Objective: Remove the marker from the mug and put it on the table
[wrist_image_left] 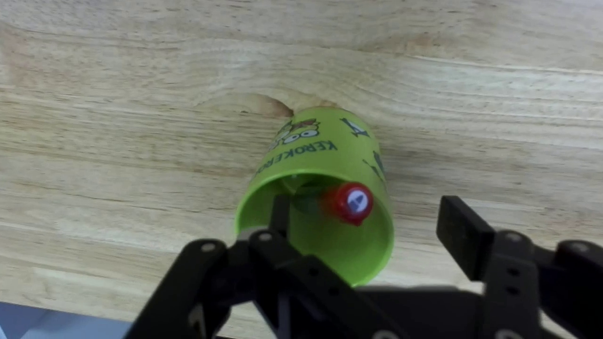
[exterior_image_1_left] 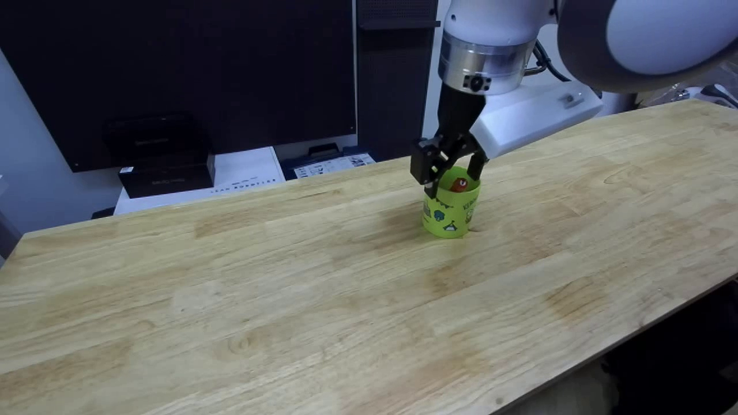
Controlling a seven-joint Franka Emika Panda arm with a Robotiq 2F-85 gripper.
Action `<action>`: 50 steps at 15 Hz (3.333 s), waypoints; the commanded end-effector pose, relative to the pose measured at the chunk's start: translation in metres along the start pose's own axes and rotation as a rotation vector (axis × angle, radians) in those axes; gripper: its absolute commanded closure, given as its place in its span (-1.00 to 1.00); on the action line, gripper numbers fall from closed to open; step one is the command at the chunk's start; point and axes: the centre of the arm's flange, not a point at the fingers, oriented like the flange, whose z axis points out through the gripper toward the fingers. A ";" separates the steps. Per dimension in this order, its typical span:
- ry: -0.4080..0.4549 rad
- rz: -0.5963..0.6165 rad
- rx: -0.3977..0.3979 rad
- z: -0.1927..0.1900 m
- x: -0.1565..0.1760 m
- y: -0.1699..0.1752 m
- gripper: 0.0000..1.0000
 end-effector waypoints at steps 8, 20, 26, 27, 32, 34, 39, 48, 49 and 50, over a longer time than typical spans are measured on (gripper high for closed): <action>-0.002 0.078 -0.025 -0.025 0.005 0.002 0.93; -0.173 0.362 0.058 -0.130 0.034 0.063 0.89; -0.320 0.626 0.127 -0.161 0.036 0.133 0.89; -0.297 0.653 0.119 -0.156 0.036 0.148 0.89; -0.199 0.698 0.075 -0.105 0.034 0.203 0.89; -0.105 0.648 -0.025 -0.074 0.029 0.213 0.89; 0.068 0.504 -0.191 -0.007 0.005 0.217 0.89; 0.220 0.848 -0.068 0.025 0.000 0.173 0.89; 0.210 0.897 -0.029 0.025 -0.003 0.166 0.89; 0.213 0.945 0.007 0.027 -0.005 0.159 0.89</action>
